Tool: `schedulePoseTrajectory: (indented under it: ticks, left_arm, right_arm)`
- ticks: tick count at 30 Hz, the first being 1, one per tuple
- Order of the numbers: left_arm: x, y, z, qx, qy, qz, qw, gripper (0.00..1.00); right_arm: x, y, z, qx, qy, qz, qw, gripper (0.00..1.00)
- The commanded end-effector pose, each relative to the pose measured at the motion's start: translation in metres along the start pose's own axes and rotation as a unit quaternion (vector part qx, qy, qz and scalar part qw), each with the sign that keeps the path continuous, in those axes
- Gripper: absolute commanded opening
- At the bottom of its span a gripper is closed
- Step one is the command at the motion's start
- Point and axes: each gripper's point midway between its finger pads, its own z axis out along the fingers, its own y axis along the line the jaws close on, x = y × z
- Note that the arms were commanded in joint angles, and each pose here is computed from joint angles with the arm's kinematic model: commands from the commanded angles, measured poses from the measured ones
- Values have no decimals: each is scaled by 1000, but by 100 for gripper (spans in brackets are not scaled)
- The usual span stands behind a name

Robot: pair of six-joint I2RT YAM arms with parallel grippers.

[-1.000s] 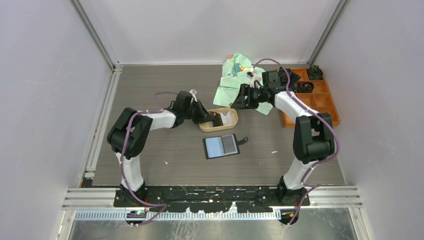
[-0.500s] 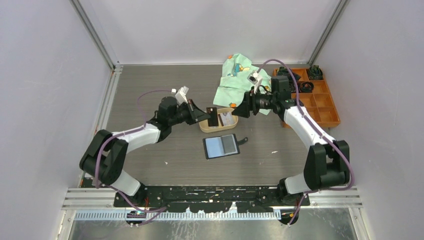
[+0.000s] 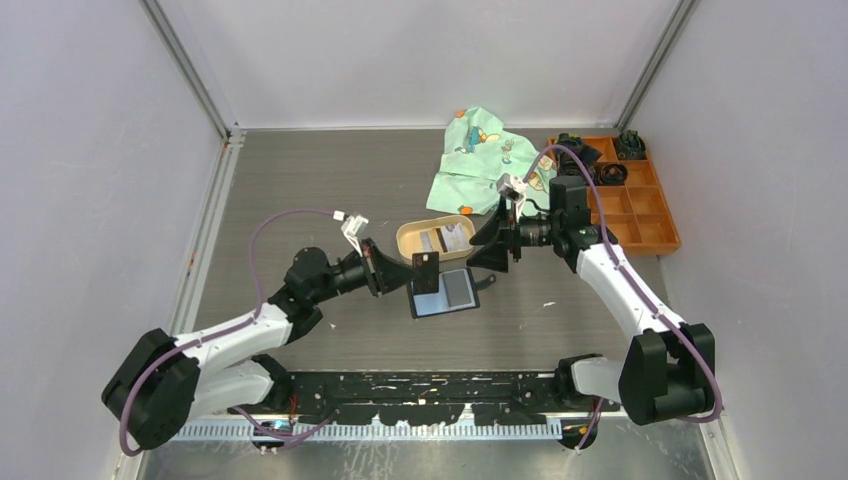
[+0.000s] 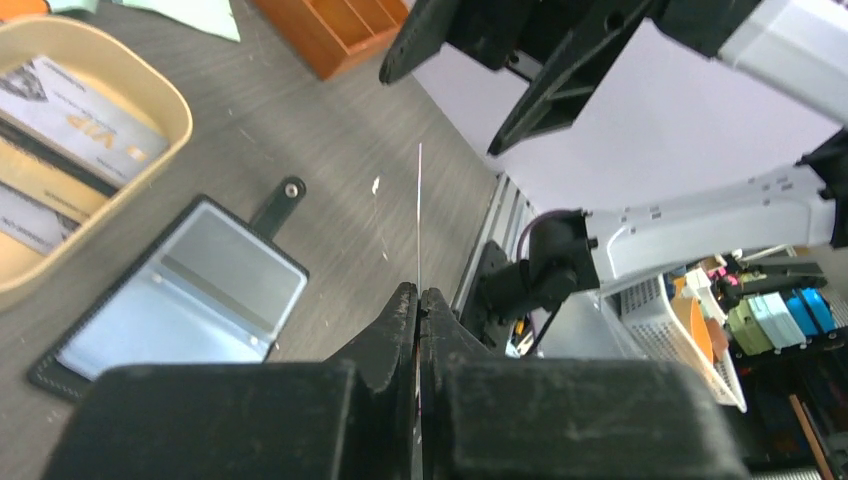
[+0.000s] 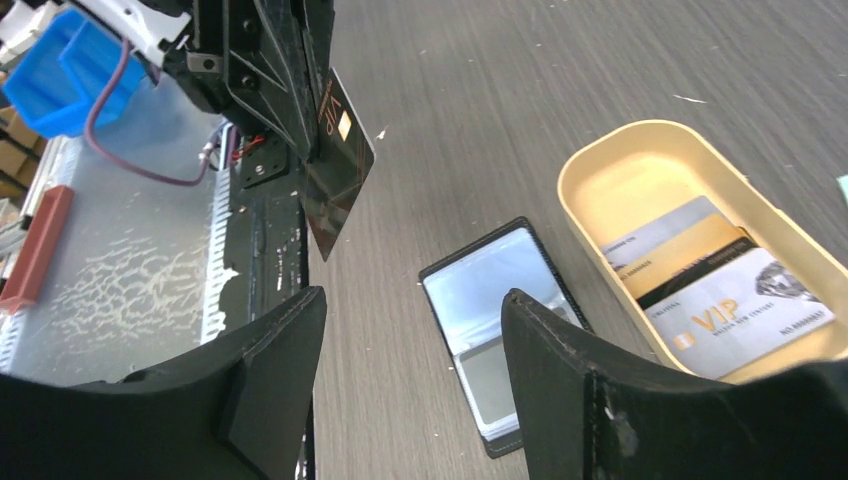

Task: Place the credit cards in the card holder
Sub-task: Pick up the credit card from the storage box, then insert the credit card into the card holder.

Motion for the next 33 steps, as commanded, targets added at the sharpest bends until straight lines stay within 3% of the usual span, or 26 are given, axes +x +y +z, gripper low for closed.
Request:
schedulePoseTrajectory:
  ticks: [1, 24, 33]
  left_arm:
    - [1, -17, -10, 29, -31, 67, 997, 0]
    - [34, -38, -8, 77, -12, 144, 987, 0]
    - [40, -43, 4, 93, 2, 147, 985, 0]
  right_arm:
    - [0, 26, -1, -58, -9, -37, 998, 71]
    - [28, 35, 29, -88, 41, -12, 995, 73]
    - [34, 49, 40, -117, 53, -11, 992, 67]
